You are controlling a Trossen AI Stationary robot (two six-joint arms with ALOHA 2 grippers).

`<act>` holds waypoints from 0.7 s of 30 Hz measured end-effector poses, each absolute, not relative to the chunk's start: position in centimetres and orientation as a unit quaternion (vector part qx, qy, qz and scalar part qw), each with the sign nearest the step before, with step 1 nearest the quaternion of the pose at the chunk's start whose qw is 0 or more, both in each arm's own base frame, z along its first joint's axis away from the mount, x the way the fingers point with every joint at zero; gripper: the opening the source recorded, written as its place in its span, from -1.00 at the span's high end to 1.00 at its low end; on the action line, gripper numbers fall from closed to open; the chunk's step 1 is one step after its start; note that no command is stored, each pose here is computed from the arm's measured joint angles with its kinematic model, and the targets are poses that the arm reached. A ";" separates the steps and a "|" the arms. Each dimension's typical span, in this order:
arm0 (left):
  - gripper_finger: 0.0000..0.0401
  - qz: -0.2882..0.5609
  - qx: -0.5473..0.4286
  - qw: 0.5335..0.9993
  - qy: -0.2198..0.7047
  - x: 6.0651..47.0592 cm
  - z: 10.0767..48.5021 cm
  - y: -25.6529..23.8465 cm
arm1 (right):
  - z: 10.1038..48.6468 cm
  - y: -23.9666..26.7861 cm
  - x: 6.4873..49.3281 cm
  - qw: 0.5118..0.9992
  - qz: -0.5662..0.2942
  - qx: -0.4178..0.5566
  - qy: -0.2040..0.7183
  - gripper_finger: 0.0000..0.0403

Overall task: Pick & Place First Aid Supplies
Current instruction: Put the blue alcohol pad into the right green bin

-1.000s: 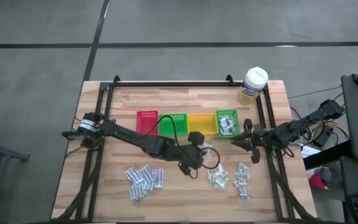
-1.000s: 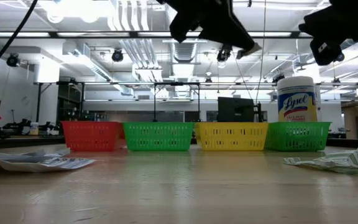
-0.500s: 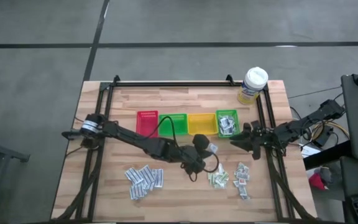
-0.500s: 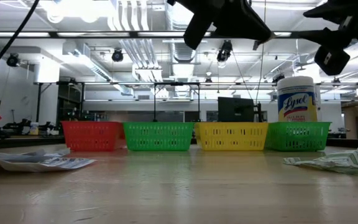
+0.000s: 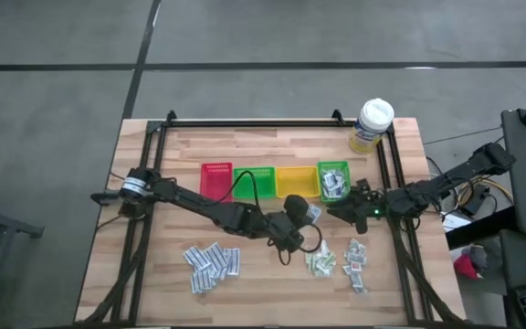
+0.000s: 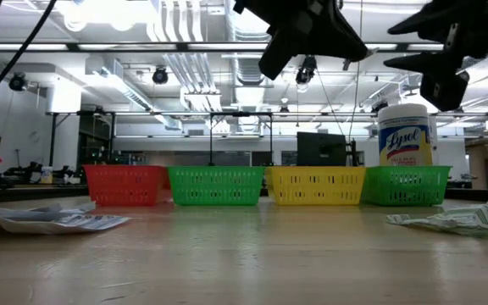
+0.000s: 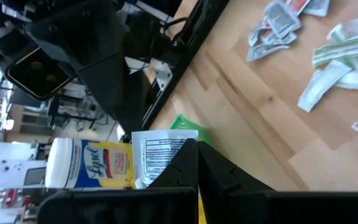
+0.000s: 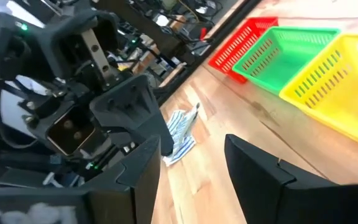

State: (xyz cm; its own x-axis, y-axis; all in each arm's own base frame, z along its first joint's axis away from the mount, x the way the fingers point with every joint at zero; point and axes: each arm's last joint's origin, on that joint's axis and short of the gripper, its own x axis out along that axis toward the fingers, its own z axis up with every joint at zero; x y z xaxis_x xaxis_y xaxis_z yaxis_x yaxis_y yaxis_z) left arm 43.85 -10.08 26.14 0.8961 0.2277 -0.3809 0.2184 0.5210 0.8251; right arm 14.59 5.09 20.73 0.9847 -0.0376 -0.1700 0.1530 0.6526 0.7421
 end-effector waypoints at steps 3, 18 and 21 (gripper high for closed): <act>1.00 0.010 0.491 0.840 0.232 43.8 26.1 -10.0 | 21.3 5.4 15.6 0.910 -0.061 0.404 0.078 0.14; 1.00 0.038 0.495 0.831 0.249 43.7 26.0 -10.1 | 22.6 6.5 19.2 0.908 -0.093 0.387 0.130 0.14; 1.00 0.037 0.495 0.831 0.250 43.6 26.0 -10.2 | 22.7 6.5 19.6 0.910 -0.099 0.379 0.135 0.14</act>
State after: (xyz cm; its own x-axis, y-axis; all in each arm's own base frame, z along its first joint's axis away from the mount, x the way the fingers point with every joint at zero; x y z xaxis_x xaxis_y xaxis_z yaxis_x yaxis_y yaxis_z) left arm 43.63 -10.15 25.97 0.8727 0.3090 -0.3781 0.1856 0.5063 0.8422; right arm 19.57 6.52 22.74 0.9439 -0.0778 -0.3208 0.2827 0.6925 0.6638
